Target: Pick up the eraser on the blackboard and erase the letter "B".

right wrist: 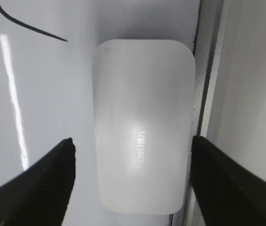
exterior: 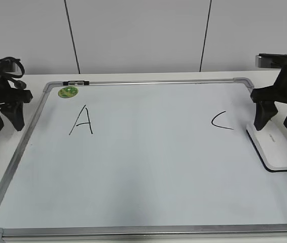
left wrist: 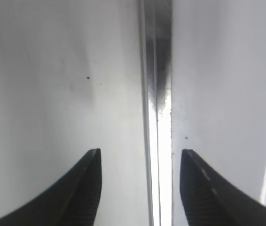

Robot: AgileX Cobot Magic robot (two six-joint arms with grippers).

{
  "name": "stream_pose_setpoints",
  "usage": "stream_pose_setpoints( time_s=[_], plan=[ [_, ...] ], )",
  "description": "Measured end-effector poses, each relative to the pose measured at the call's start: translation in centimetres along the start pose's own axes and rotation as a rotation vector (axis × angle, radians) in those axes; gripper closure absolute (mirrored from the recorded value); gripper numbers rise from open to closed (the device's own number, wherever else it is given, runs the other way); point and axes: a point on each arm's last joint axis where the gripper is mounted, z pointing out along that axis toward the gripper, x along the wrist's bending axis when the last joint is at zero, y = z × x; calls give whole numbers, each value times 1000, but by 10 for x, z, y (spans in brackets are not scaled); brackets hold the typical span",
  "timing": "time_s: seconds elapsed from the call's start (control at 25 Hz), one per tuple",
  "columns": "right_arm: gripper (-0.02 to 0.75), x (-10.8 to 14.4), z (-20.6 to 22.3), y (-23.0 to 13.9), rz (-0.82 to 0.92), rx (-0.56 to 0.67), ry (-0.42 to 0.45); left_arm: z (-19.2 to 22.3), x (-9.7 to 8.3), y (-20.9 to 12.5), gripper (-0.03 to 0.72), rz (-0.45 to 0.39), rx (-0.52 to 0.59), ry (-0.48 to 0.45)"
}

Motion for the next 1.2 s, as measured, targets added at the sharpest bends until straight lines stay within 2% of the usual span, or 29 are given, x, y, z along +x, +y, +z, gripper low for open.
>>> stream_pose_setpoints(
  time_s=[0.28,0.44,0.72,0.96,1.08,1.2],
  plan=[
    [178,0,0,-2,22,19,4,-12,-1,-6,284,2,37,-1],
    [180,6,-11,-5,20,-9,4,-42,0,-11,284,-39,-37,27],
    [181,27,-40,-33,1,-126,1,-114,-2,-33,284,-42,-215,41],
    [182,45,-55,-61,-16,-216,13,-143,-3,-76,295,-40,-259,38],
    [182,55,-57,-70,-40,-238,22,-142,-2,-104,305,-41,-243,39],
    [182,61,-56,-78,-59,-232,25,-141,-1,-133,316,-41,-273,38]
  ],
)
